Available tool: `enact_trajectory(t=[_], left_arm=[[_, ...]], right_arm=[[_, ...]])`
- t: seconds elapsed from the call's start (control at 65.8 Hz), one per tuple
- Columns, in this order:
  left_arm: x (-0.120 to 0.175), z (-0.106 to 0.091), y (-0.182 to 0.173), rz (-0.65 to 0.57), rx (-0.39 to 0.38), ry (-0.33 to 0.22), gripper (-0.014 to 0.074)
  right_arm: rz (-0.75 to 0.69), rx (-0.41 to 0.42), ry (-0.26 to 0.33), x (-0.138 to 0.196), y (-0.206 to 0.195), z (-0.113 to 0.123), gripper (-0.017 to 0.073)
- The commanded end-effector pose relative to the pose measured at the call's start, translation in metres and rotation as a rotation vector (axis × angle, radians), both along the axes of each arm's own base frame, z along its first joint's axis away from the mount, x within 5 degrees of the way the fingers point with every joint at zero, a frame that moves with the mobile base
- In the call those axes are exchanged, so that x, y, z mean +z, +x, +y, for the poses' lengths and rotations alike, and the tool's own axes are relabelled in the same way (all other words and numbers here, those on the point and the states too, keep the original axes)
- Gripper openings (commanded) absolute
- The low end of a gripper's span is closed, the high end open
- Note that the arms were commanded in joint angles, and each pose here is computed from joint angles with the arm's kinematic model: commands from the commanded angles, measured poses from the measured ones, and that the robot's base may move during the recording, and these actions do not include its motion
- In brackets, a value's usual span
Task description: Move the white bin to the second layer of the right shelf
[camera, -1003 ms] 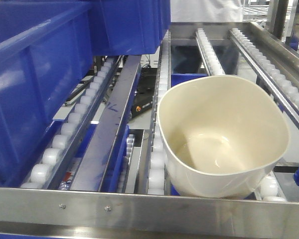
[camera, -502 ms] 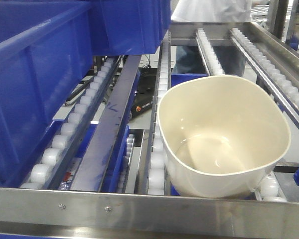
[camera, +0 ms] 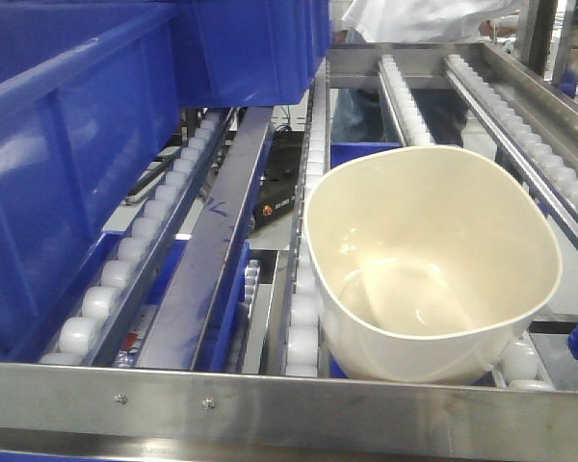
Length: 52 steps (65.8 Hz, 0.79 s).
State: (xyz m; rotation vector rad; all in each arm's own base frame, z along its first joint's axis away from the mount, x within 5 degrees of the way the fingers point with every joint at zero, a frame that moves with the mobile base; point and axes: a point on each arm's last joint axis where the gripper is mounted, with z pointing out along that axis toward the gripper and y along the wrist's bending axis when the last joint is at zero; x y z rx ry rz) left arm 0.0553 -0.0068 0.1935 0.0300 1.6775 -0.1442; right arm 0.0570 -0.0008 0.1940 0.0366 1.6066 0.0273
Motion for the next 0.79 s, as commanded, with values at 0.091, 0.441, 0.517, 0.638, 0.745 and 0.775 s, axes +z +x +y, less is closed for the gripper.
enact_trajectory(t=[0.091,0.441,0.517,0.638,0.745,0.775], left_arm=[[-0.0001,0.0003,0.0001,-0.080,0.004,-0.021,0.0085],[-0.0001,0.0003,0.0001,-0.080,0.004,-0.021,0.0085],[-0.0001,0.0003,0.0001,-0.080,0.004,-0.021,0.0085],[-0.0001,0.0003,0.0001,-0.080,0.004,-0.021,0.0085],[-0.0001,0.0003,0.0001,-0.080,0.004,-0.021,0.0085],[-0.0001,0.0003,0.0001,-0.080,0.004,-0.021,0.0085]], right_arm=[[-0.139,0.010,-0.015,0.0119,-0.0019,0.0012,0.0057],[-0.135,0.010,-0.015,0.0116,-0.0018,0.0011,0.0057],[-0.135,0.010,-0.015,0.0116,-0.0018,0.0011,0.0057],[-0.135,0.010,-0.015,0.0116,-0.0018,0.0011,0.0057],[-0.135,0.010,-0.015,0.0116,-0.0018,0.0011,0.0057],[-0.135,0.010,-0.015,0.0116,-0.0018,0.0011,0.0057]])
